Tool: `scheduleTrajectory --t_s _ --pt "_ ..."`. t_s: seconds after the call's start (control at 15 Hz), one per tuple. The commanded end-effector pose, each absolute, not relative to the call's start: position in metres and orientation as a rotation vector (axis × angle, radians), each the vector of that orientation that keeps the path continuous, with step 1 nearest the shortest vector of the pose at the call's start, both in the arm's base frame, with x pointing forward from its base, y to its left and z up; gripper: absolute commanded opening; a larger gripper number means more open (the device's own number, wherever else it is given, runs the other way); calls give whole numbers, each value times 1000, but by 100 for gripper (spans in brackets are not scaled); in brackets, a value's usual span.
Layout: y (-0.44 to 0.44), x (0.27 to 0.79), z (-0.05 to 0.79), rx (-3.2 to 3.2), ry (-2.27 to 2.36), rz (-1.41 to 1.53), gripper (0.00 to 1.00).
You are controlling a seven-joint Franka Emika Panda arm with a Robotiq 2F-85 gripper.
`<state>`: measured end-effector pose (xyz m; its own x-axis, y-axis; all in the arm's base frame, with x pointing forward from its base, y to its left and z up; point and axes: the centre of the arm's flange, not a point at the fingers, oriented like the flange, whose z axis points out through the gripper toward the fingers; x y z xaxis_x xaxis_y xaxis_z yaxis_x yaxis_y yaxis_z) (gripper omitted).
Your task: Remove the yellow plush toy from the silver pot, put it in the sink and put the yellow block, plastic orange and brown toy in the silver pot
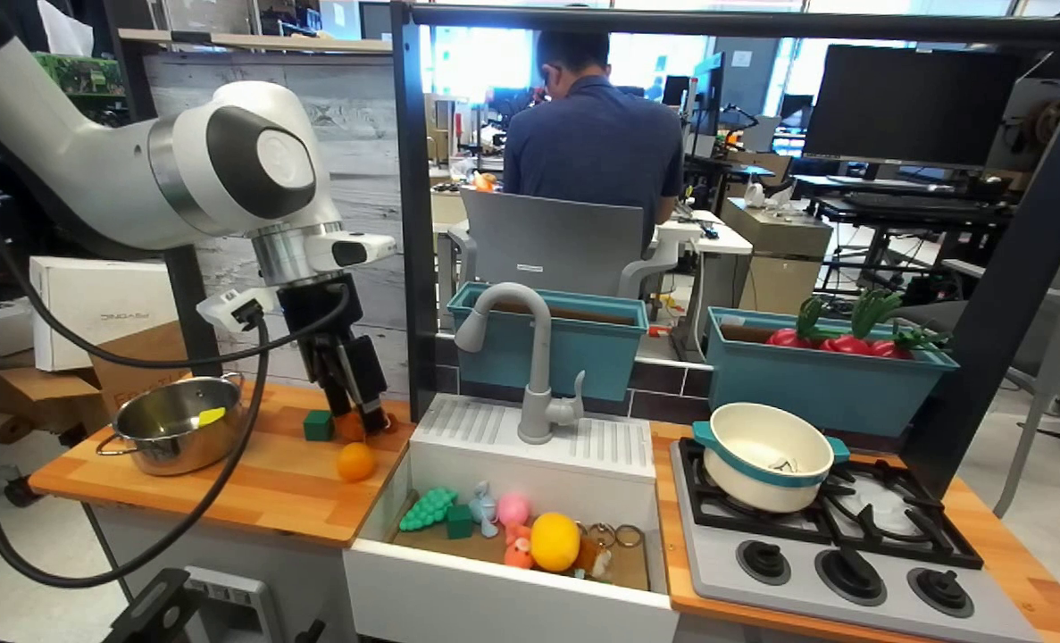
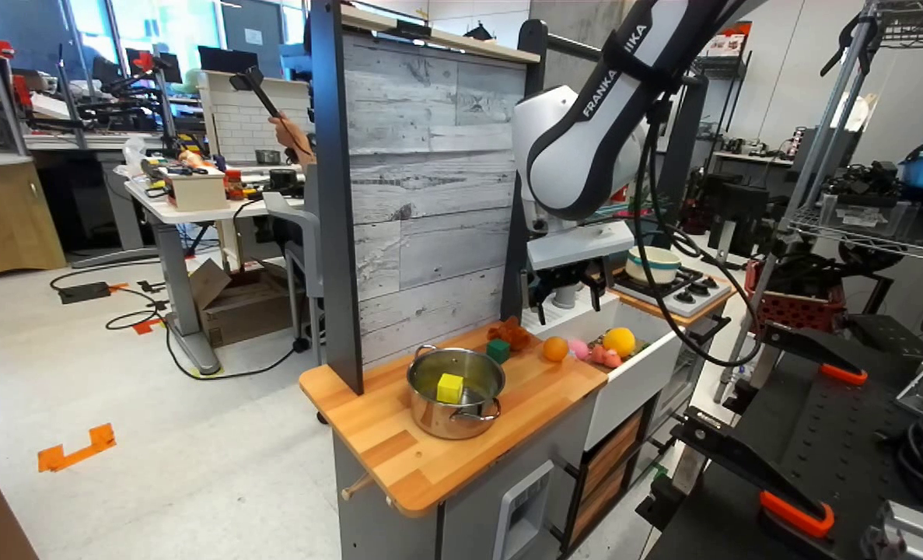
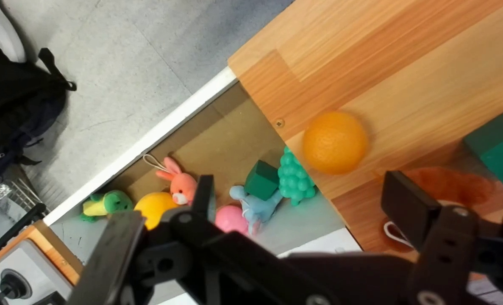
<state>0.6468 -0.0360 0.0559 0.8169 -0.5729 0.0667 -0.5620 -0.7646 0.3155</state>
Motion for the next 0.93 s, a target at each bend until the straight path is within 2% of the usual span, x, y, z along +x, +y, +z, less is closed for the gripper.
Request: scheduleTrajectory --t_s 0.0,0.87 --pt "-32 666 42 2705 -859 -102 100" --pt "-31 682 -6 2691 -860 -233 100"
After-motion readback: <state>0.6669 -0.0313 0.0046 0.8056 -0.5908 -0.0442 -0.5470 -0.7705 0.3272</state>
